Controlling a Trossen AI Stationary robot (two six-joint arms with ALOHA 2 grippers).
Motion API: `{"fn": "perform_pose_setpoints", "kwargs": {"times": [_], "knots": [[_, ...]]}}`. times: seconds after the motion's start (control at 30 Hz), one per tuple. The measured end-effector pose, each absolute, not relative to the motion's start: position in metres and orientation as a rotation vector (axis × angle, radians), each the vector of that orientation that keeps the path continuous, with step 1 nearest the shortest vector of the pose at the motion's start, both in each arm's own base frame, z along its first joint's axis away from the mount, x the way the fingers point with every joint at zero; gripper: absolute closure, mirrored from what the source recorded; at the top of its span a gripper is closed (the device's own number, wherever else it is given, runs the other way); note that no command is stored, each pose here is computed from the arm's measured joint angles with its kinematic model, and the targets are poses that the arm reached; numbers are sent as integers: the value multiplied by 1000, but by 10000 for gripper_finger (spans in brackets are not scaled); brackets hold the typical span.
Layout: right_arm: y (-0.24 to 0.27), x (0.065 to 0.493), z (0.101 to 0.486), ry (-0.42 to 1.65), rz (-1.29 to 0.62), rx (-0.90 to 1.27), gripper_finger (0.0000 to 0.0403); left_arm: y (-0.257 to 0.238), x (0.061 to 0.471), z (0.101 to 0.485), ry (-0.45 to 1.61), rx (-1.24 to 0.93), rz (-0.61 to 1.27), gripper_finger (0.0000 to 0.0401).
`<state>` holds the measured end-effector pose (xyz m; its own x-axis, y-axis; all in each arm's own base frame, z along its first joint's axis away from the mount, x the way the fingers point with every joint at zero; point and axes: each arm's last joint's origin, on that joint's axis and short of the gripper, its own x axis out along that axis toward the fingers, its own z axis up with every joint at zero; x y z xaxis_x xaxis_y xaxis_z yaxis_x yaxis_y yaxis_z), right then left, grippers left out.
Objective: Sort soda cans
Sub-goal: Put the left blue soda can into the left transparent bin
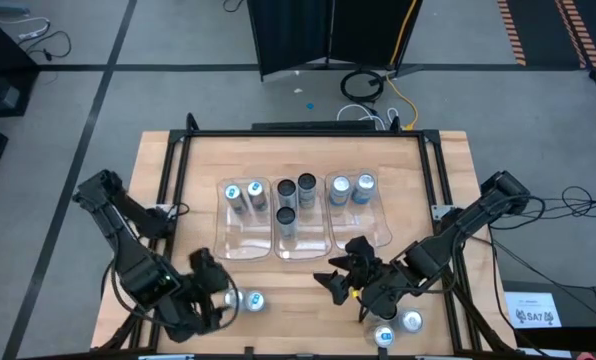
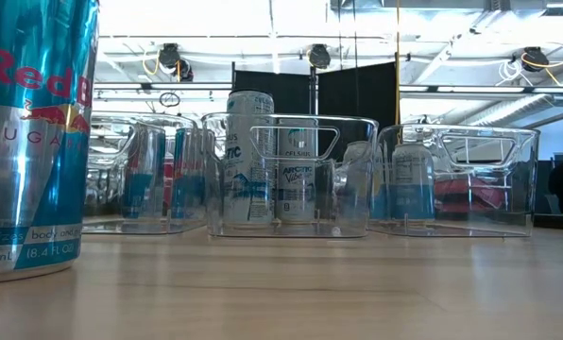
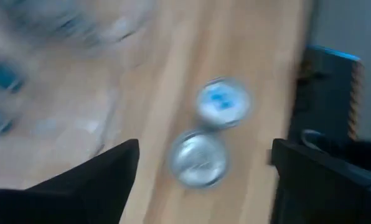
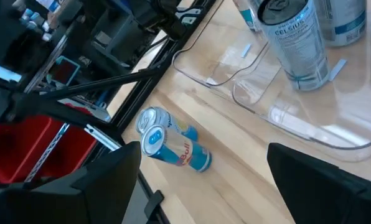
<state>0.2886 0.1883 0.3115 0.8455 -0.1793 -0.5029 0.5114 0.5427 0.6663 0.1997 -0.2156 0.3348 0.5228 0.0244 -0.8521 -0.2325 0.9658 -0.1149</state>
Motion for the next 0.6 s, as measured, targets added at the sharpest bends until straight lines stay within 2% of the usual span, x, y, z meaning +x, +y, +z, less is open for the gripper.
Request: {"fn": "perform_pose_setpoints", "kwargs": {"times": [0.17,0.33,0.6], "knots": [[192,286,311,407,-414,915,62,-230,217,333,922,-66,-39,26],[197,283,311,416,-394,895,62,-237,233,315,942,75,-74,26],[203,279,311,430,-369,847,62,-230,274,283,1086,-25,-89,26]]}}
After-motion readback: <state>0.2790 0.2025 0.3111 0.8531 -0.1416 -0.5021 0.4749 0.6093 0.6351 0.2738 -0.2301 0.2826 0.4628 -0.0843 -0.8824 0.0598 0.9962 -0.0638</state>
